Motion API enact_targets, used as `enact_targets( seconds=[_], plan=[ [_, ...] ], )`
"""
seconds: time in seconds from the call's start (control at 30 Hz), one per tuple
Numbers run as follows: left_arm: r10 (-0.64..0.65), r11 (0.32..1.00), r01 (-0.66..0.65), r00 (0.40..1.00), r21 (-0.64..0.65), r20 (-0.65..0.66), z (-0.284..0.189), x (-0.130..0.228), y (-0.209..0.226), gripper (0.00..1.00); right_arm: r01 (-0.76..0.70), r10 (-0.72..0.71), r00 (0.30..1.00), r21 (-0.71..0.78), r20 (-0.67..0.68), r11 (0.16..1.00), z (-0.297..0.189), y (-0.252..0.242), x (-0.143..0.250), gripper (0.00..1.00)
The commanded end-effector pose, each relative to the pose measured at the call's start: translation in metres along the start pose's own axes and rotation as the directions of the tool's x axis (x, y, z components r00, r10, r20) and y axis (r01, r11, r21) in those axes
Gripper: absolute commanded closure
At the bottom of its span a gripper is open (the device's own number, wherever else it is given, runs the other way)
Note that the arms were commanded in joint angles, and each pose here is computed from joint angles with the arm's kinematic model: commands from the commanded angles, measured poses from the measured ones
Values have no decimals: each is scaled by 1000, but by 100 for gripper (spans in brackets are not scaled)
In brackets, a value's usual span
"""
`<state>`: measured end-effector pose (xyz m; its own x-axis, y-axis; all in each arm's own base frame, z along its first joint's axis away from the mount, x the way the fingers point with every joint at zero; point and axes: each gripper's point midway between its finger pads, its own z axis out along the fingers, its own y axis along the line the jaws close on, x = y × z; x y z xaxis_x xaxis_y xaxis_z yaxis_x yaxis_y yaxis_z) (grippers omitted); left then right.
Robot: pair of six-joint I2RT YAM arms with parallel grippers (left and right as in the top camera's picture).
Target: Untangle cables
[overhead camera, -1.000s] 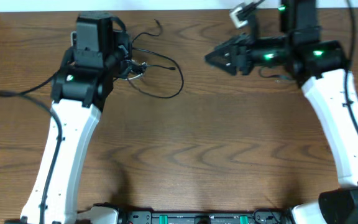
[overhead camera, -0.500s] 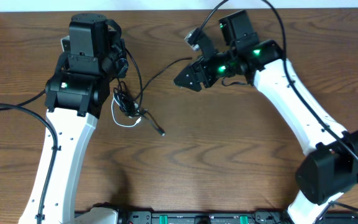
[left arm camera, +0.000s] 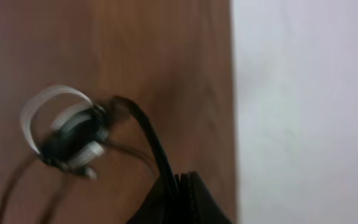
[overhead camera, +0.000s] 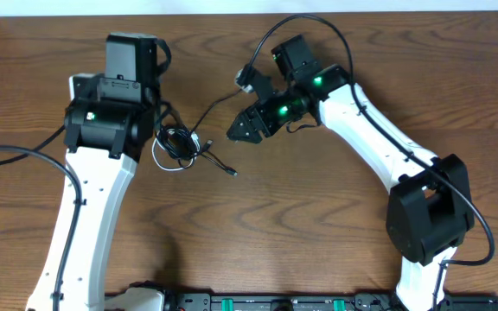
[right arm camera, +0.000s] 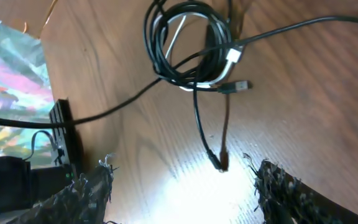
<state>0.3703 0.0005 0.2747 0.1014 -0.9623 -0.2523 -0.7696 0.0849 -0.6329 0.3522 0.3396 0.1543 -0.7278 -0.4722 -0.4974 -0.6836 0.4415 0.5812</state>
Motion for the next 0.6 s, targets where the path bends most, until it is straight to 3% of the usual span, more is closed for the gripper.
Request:
enact_targets(
  seconds=[0.0,0.17,0.23,0.33,0.47,0.57],
  plan=[
    [134,984,-113,978,-137,158,24,-20,17,93,30,-30,1000,-14,-4,999,3,1,1,27],
    [340,915,-305,935,-265,97,50,-10,36,93,25,-25,1000,25,-17,999,3,-4,4,24],
    [466,851,-436,884,-292,38,55,-6,40,93,29,-28,999,43,-27,999,6,-5,6,23],
    [646,726,-628,762,-282,-35,54,-5,39,93,46,-44,998,51,-40,998,12,0,8,23],
    [791,589,-804,593,-76,-148,44,21,22,93,77,-75,996,53,-39,996,20,7,5,25],
    [843,537,-830,517,150,-151,20,44,-1,93,86,-84,996,51,-27,995,23,11,2,26]
  ],
)
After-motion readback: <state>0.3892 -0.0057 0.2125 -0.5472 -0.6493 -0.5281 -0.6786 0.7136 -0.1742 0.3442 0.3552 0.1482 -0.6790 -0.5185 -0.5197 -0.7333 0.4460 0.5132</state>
